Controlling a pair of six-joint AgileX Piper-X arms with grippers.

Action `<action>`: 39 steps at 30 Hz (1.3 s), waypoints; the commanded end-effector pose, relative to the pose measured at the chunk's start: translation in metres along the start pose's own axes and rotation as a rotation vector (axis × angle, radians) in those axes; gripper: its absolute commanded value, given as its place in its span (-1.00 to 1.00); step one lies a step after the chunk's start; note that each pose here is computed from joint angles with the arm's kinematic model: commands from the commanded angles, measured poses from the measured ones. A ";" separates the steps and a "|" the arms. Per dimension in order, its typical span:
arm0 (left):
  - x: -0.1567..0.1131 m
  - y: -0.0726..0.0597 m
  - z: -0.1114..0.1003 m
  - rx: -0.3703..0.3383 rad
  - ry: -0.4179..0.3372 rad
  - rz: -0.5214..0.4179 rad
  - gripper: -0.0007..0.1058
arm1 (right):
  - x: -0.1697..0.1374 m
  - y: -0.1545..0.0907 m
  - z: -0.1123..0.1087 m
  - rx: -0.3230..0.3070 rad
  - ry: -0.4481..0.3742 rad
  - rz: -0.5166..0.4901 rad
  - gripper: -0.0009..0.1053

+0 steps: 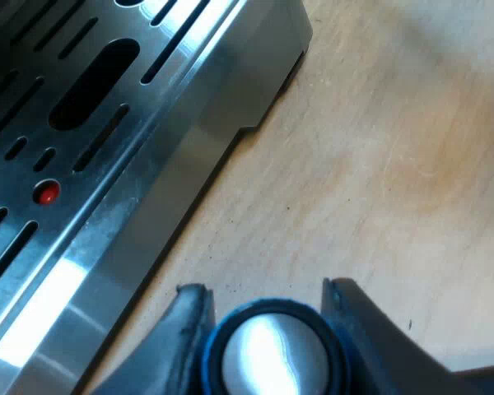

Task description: Grind coffee beans and then tamp

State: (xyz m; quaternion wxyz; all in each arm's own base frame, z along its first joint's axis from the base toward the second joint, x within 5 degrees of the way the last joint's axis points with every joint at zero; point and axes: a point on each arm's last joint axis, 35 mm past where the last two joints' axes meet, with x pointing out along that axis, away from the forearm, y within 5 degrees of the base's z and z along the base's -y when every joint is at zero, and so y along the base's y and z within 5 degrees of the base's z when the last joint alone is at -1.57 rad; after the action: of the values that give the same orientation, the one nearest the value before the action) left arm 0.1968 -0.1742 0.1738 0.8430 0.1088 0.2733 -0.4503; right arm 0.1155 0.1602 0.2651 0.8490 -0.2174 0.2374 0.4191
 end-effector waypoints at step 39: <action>0.016 -0.001 -0.039 -0.062 0.266 -0.038 -0.97 | -0.002 -0.001 0.002 0.066 -0.010 0.002 0.41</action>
State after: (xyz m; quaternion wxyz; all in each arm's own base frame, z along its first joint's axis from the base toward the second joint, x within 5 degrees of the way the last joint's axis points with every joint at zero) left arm 0.2025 -0.1797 0.1616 0.8281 0.1153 0.3060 -0.4553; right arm 0.1155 0.1602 0.2651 0.8550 -0.1923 0.2496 0.4120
